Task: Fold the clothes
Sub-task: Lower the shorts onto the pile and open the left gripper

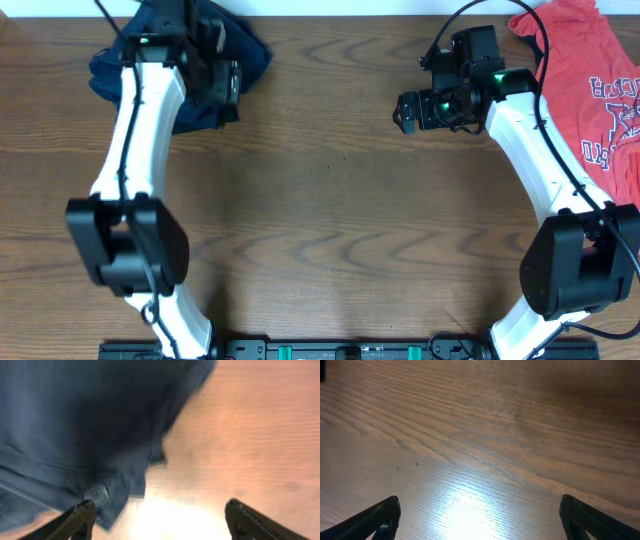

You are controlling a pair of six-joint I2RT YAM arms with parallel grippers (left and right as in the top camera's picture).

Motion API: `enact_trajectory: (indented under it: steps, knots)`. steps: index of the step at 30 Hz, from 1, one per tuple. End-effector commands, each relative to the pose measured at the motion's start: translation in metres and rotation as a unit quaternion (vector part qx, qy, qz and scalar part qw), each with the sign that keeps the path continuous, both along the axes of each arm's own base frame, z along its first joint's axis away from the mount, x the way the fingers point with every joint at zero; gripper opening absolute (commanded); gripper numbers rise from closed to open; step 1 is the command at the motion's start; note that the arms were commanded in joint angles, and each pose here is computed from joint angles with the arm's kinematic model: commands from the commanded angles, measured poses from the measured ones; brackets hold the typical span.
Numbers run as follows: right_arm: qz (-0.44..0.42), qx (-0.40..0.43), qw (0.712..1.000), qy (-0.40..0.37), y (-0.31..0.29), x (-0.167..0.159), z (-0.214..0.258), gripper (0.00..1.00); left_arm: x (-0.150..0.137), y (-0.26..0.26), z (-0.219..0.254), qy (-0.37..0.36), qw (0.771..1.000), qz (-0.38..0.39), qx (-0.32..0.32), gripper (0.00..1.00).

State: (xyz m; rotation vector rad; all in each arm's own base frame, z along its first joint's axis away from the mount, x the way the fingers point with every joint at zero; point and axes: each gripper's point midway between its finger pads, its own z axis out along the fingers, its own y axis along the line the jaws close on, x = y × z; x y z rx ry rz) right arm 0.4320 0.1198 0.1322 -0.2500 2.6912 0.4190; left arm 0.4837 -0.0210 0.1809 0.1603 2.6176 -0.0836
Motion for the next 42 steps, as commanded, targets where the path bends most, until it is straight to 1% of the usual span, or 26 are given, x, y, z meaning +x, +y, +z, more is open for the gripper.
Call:
enact_trajectory:
  steps: [1,4,6,8,11,17,18,19,21,26,29,32,35,39,42]
  knots:
    - [0.001,0.003,1.000,0.004,0.001,-0.001,-0.003,0.99,0.012,-0.003,0.068,-0.106,0.994,-0.002,-0.014,0.86]
    - [0.001,0.003,1.000,0.005,0.001,-0.001,-0.003,0.99,0.034,0.020,0.087,-0.166,0.985,0.040,0.036,0.86]
    - [0.001,0.003,1.000,0.006,0.001,-0.002,-0.004,0.99,0.047,0.033,0.088,-0.185,0.979,0.062,0.059,0.86]
    - [0.001,0.003,1.000,0.006,0.001,-0.001,-0.003,0.99,0.061,0.046,0.081,-0.197,0.974,0.082,0.074,0.86]
    - [0.001,0.004,1.000,0.001,0.002,0.001,-0.003,0.99,0.081,0.066,0.062,-0.204,0.971,0.100,0.079,0.86]
    - [0.001,0.004,1.000,-0.001,0.002,0.001,-0.002,0.99,0.116,0.109,-0.003,-0.196,0.968,0.133,0.085,0.86]
    - [0.001,0.004,1.000,-0.001,0.002,0.001,-0.002,0.99,0.121,0.115,-0.017,-0.191,0.968,0.137,0.086,0.86]
    - [0.001,0.004,1.000,-0.002,0.002,0.002,-0.002,0.99,0.124,0.120,-0.031,-0.186,0.969,0.140,0.086,0.90]
    - [0.001,0.005,1.000,-0.005,0.002,0.003,-0.001,0.99,0.130,0.125,-0.062,-0.172,0.971,0.142,0.087,0.98]
    - [0.001,0.006,1.000,-0.013,0.003,0.006,0.000,0.99,0.139,0.126,-0.132,-0.142,0.976,0.140,0.088,0.98]
    - [0.001,0.006,1.000,-0.014,0.002,0.007,0.001,0.99,0.140,0.126,-0.146,-0.137,0.977,0.140,0.088,0.98]
    - [0.000,0.001,1.000,-0.019,0.001,0.009,0.001,0.99,0.144,0.127,-0.134,-0.153,0.974,0.141,0.088,0.98]
    - [0.004,-0.005,0.999,-0.033,0.000,0.014,0.003,0.99,0.147,0.128,-0.105,-0.177,0.970,0.143,0.088,0.98]
    - [0.009,-0.008,0.998,-0.059,-0.003,0.025,0.017,0.99,0.142,0.127,-0.042,-0.215,0.962,0.146,0.087,0.98]
    - [0.007,-0.008,0.997,-0.081,-0.005,0.033,0.038,0.99,0.129,0.125,0.014,-0.242,0.955,0.147,0.086,0.98]
